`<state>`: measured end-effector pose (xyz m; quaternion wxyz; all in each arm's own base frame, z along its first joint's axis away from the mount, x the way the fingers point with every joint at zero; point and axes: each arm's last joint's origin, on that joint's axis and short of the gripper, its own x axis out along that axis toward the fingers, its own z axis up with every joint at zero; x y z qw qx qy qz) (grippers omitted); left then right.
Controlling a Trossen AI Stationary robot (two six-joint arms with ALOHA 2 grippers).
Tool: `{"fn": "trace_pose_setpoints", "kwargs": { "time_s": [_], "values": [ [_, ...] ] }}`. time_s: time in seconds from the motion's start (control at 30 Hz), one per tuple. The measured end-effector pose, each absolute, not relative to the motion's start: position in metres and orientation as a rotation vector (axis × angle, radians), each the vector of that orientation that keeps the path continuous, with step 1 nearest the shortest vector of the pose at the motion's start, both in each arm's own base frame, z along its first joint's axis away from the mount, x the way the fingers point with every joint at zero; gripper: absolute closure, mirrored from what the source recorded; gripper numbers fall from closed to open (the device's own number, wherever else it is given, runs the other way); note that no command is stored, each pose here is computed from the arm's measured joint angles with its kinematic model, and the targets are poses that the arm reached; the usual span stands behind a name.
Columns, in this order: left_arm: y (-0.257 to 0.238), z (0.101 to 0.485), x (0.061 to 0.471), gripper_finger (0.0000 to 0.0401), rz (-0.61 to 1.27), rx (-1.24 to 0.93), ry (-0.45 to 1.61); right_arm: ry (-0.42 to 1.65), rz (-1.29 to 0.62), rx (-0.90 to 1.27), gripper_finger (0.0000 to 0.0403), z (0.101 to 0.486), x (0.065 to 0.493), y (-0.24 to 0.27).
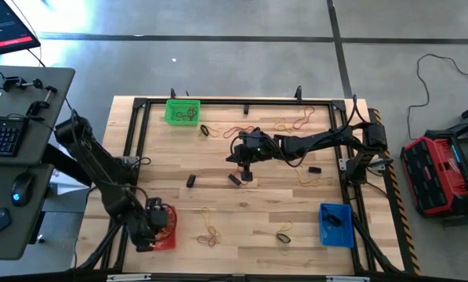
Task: Sort rubber bands into baskets
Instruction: Put the yellow rubber band into the red bin
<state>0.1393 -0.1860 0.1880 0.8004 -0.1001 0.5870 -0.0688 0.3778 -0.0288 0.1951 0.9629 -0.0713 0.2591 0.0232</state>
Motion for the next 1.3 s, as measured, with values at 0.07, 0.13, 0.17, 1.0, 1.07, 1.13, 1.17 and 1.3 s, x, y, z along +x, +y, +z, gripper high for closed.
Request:
{"fn": "trace_pose_setpoints", "kwargs": {
  "time_s": [0.07, 0.13, 0.17, 1.0, 1.07, 1.13, 1.17, 1.3],
  "values": [
    [-0.187, 0.186, 0.140, 0.0401, -0.144, -0.210, 1.263, 0.525, 0.048, -0.147, 0.0403, 0.195, 0.378, -0.029],
    [-0.187, 0.185, 0.140, 0.0401, -0.141, -0.204, 1.265, 0.525, 0.049, -0.153, 0.0403, 0.195, 0.378, -0.029],
    [-0.187, 0.184, 0.140, 0.0401, -0.139, -0.202, 1.266, 0.525, 0.049, -0.155, 0.0403, 0.195, 0.378, -0.029],
    [-0.175, 0.144, 0.148, 0.0401, -0.086, -0.178, 1.421, 0.526, 0.051, -0.163, 0.0403, 0.195, 0.378, -0.029],
    [-0.175, 0.144, 0.148, 0.0400, -0.076, -0.186, 1.426, 0.528, 0.052, -0.163, 0.0403, 0.195, 0.378, -0.029],
    [-0.176, 0.145, 0.148, 0.0396, -0.082, -0.190, 1.423, 0.528, 0.052, -0.162, 0.0403, 0.195, 0.378, -0.029],
    [-0.176, 0.146, 0.149, 0.0392, -0.083, -0.192, 1.422, 0.528, 0.052, -0.163, 0.0403, 0.195, 0.378, -0.029],
    [-0.179, 0.150, 0.151, 0.0371, -0.104, -0.208, 1.426, 0.529, 0.052, -0.162, 0.0403, 0.195, 0.378, -0.029]
  ]
}}
